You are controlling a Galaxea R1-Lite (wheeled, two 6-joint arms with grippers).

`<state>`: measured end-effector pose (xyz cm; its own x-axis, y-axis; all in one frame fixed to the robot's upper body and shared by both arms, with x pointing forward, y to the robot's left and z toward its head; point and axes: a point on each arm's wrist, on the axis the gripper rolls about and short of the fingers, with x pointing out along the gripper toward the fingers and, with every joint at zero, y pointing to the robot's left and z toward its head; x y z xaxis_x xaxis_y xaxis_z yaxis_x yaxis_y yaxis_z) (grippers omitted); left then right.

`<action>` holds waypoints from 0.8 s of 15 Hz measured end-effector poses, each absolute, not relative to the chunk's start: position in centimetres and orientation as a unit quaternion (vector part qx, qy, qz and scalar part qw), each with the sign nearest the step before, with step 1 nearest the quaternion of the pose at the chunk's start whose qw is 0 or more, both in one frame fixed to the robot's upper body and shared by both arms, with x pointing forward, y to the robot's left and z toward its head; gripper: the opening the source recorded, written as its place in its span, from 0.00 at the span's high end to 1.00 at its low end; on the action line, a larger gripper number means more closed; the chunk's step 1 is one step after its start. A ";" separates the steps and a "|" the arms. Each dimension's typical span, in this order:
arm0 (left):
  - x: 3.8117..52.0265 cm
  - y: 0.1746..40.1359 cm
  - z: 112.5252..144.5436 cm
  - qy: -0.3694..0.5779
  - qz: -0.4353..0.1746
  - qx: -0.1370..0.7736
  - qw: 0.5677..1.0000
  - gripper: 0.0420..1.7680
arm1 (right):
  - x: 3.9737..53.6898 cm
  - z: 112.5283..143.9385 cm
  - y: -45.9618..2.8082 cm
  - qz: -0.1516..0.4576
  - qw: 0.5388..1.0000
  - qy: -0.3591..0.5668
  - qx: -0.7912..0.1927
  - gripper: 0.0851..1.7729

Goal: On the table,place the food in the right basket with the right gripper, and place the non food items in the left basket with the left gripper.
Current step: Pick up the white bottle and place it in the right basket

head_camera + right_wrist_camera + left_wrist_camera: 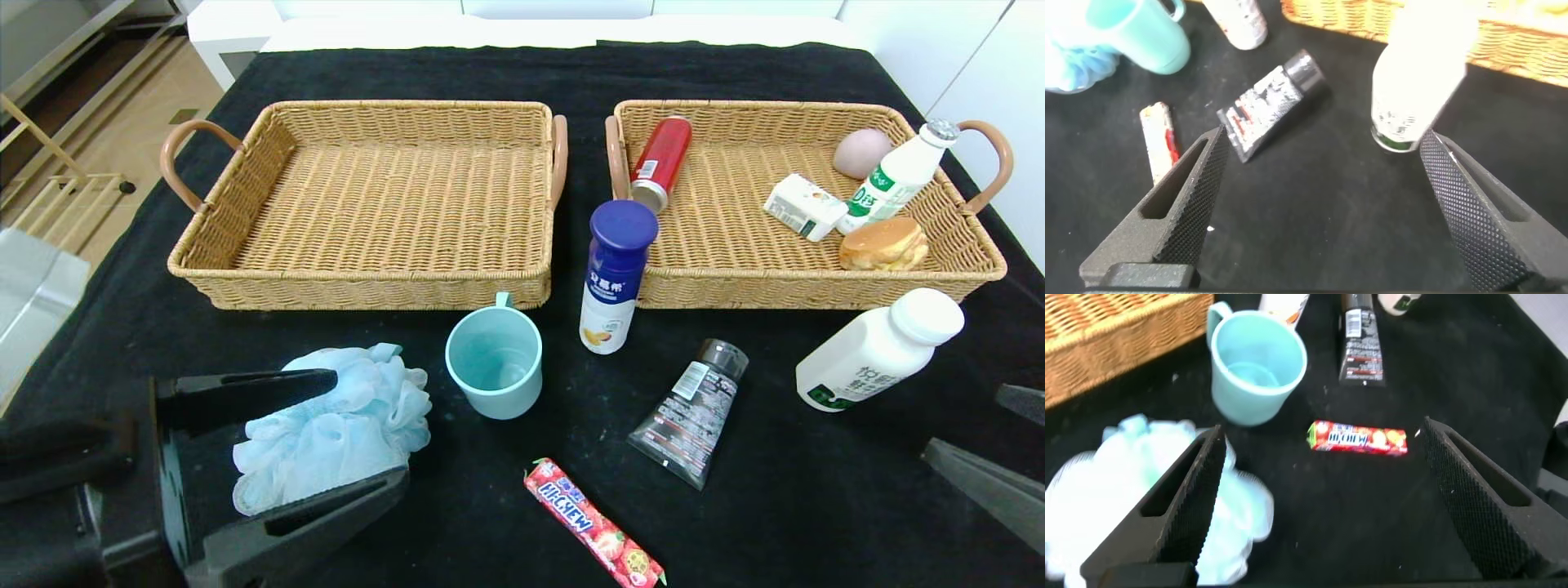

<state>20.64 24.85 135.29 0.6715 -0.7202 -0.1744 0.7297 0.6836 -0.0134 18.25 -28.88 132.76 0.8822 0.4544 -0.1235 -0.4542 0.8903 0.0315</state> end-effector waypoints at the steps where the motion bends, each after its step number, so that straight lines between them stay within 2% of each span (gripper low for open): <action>1: 21.0 24.6 135.5 0.083 -0.398 0.029 0.913 0.03 | 18.4 132.7 -28.8 0.236 0.969 0.067 0.000 0.04; 12: 21.2 24.5 135.4 0.092 -0.372 0.030 0.923 0.03 | 19.3 132.6 -28.5 0.224 0.971 0.082 -0.004 0.04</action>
<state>21.22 24.54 135.41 0.7064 -0.6812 -0.1924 0.6924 0.7214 -0.0122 19.27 -28.54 132.55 0.8861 0.4348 -0.1608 -0.4361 0.8994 0.0291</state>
